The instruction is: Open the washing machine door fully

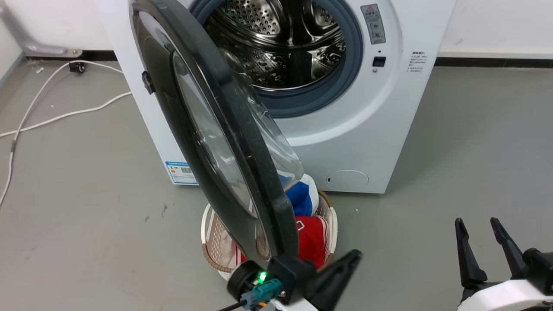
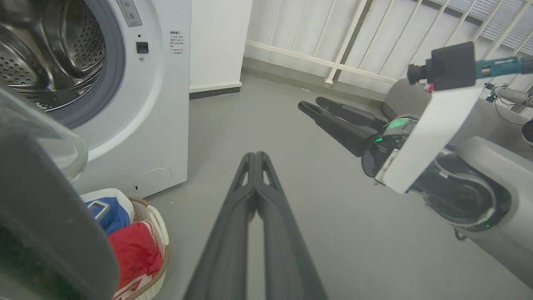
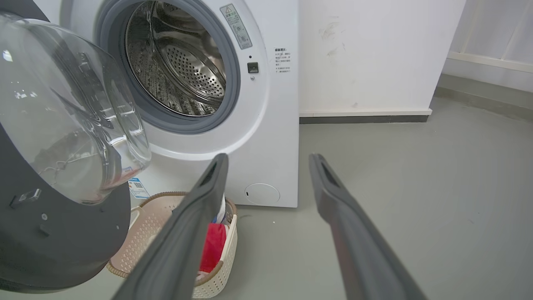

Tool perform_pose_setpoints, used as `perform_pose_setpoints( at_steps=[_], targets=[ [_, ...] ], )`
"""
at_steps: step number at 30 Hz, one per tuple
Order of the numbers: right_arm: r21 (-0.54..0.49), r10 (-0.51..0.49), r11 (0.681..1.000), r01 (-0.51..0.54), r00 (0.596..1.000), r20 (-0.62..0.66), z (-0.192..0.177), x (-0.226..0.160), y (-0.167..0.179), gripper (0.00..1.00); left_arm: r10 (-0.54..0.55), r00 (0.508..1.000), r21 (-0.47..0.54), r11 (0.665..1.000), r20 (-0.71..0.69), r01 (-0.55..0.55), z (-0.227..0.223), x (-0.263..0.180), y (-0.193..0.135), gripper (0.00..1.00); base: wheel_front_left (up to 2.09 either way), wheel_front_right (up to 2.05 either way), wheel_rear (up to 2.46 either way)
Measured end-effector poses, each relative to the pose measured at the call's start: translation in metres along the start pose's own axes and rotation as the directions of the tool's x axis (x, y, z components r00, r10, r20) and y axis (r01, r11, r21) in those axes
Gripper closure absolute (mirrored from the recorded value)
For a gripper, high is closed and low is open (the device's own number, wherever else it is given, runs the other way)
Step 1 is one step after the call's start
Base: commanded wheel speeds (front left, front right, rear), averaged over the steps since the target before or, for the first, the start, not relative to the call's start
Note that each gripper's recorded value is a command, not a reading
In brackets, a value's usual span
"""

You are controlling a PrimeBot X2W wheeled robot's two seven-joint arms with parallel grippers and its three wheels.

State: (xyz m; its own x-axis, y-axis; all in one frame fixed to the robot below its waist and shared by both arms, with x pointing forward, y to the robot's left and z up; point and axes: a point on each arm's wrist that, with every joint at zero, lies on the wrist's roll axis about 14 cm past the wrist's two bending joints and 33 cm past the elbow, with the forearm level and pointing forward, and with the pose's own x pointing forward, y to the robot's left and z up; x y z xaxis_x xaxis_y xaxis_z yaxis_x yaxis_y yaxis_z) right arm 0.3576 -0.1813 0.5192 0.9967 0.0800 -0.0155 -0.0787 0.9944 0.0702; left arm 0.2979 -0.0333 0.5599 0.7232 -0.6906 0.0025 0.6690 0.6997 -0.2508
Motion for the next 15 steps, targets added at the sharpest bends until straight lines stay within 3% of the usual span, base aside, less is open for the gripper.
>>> perform_pose_setpoints(
  at_steps=[8, 15],
  targets=[
    [0.005, -0.005, 1.000, 0.005, 1.000, -0.030, -0.009, 0.002, -0.001, 0.00, 0.158, 0.987, 0.031, 0.987, 0.036, -0.160, -0.006, 0.004, 0.049, 1.00, 0.00, 0.00, 0.00],
    [0.012, -0.015, 1.000, 0.016, 0.999, -0.041, -0.012, 0.001, -0.004, 0.00, 0.243, 0.967, 0.025, 0.969, 0.074, -0.245, -0.003, 0.001, 0.072, 1.00, 0.00, 0.00, 0.00]
  ],
)
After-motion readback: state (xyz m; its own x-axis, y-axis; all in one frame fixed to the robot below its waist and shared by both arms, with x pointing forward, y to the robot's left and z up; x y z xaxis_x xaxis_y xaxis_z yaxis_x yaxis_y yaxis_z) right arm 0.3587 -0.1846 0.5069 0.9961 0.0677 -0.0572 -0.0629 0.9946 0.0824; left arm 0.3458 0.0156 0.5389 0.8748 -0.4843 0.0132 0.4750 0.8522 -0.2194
